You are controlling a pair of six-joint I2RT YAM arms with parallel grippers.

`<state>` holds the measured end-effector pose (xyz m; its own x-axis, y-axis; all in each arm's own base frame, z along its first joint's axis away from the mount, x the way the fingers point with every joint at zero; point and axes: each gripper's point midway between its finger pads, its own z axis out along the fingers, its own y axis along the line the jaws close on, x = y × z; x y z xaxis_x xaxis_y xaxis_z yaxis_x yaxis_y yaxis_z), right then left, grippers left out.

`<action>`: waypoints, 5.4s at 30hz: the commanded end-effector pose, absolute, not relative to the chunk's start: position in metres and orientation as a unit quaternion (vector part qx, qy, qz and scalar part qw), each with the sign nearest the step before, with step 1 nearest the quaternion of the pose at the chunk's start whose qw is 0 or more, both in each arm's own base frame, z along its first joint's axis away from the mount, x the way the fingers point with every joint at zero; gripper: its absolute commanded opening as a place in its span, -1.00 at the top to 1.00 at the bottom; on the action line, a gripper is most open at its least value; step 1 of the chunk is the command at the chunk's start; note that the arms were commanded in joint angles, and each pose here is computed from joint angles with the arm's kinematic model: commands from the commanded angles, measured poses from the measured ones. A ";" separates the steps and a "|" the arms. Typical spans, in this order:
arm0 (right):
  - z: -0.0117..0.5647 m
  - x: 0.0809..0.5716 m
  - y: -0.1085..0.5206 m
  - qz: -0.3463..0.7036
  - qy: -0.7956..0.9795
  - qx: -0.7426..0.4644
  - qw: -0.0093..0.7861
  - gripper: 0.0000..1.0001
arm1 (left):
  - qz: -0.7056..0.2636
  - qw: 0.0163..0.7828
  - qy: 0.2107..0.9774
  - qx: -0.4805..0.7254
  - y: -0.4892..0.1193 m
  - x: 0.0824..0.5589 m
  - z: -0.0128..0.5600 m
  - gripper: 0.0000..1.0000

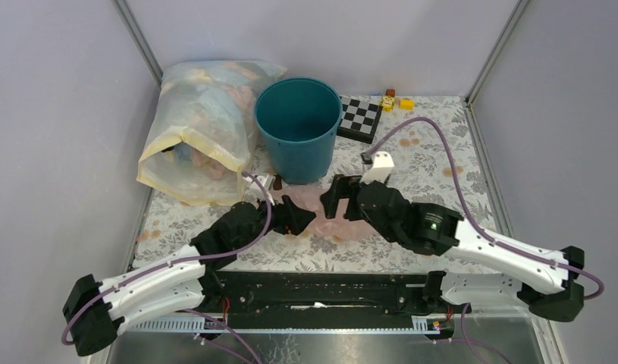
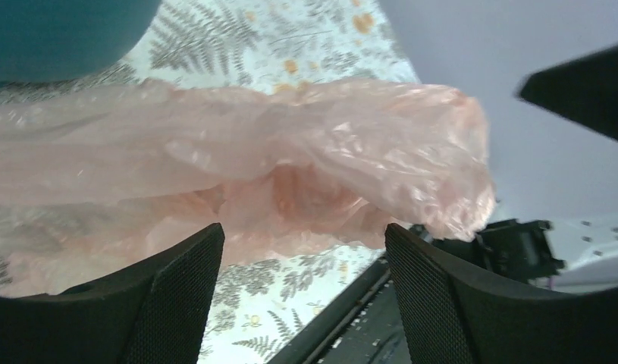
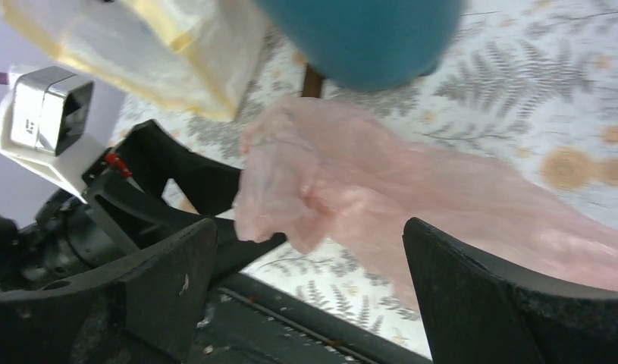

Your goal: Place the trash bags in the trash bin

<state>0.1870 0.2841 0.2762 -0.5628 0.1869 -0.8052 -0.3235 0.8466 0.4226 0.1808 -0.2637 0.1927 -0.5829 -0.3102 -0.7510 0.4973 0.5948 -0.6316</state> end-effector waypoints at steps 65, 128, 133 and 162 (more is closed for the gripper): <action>0.214 0.239 0.166 0.358 0.858 0.041 0.365 1.00 | -0.390 0.498 0.773 0.049 -0.292 0.234 0.263 -0.98; 0.131 0.266 0.153 0.286 0.875 0.047 0.389 -0.51 | -0.381 0.494 0.779 0.062 -0.213 0.221 0.288 1.00; 0.109 0.286 0.157 0.272 0.883 0.040 0.382 -0.21 | -0.385 0.493 0.777 0.072 -0.213 0.215 0.288 1.00; 0.085 0.308 0.147 0.307 0.866 0.121 0.375 1.00 | -0.362 0.520 0.773 0.042 -0.196 0.219 0.307 1.00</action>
